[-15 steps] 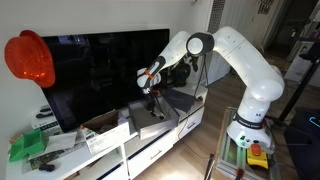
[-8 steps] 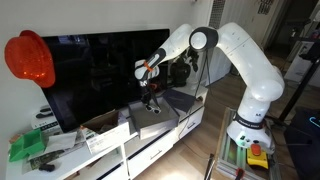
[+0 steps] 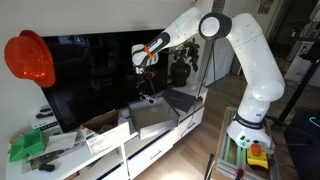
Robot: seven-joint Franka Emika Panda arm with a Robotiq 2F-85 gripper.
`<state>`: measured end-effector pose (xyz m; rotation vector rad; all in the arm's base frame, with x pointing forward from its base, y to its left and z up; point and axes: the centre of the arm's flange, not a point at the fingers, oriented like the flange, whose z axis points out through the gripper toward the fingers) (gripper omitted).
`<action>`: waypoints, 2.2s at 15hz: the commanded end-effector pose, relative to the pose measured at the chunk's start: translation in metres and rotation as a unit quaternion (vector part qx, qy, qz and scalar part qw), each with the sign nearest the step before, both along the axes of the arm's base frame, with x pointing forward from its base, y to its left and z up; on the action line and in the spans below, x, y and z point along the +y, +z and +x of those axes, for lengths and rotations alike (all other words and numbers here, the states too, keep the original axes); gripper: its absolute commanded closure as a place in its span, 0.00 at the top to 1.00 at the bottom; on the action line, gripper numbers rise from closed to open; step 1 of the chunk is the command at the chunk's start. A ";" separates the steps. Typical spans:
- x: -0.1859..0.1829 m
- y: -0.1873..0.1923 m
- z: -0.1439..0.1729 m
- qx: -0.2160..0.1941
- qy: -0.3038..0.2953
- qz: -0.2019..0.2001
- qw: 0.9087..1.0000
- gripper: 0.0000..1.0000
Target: Remove the shoe box lid and put it to the tight side of the shoe box, remove the sunglasses from the shoe box and put them on the shoe box lid
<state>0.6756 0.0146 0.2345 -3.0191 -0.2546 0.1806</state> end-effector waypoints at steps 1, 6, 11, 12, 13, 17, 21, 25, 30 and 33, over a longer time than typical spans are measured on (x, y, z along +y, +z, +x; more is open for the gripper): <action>0.014 0.044 -0.046 -0.025 0.039 -0.070 0.996 0.04; 0.001 0.066 -0.077 -0.075 0.108 -0.180 0.975 0.04; -0.029 0.057 -0.067 -0.105 0.107 -0.174 0.973 0.16; -0.042 0.053 -0.072 -0.113 0.098 -0.170 0.974 0.16; -0.051 0.051 -0.076 -0.116 0.091 -0.169 0.974 0.16; -0.051 0.051 -0.078 -0.120 0.089 -0.167 0.975 0.16; -0.073 0.022 -0.066 -0.120 0.086 -0.217 0.965 0.04; -0.139 -0.018 -0.066 -0.112 0.115 -0.253 0.954 0.04; -0.208 -0.073 -0.084 -0.049 0.109 -0.235 0.965 0.04; -0.238 -0.097 -0.092 -0.016 0.102 -0.229 0.968 0.04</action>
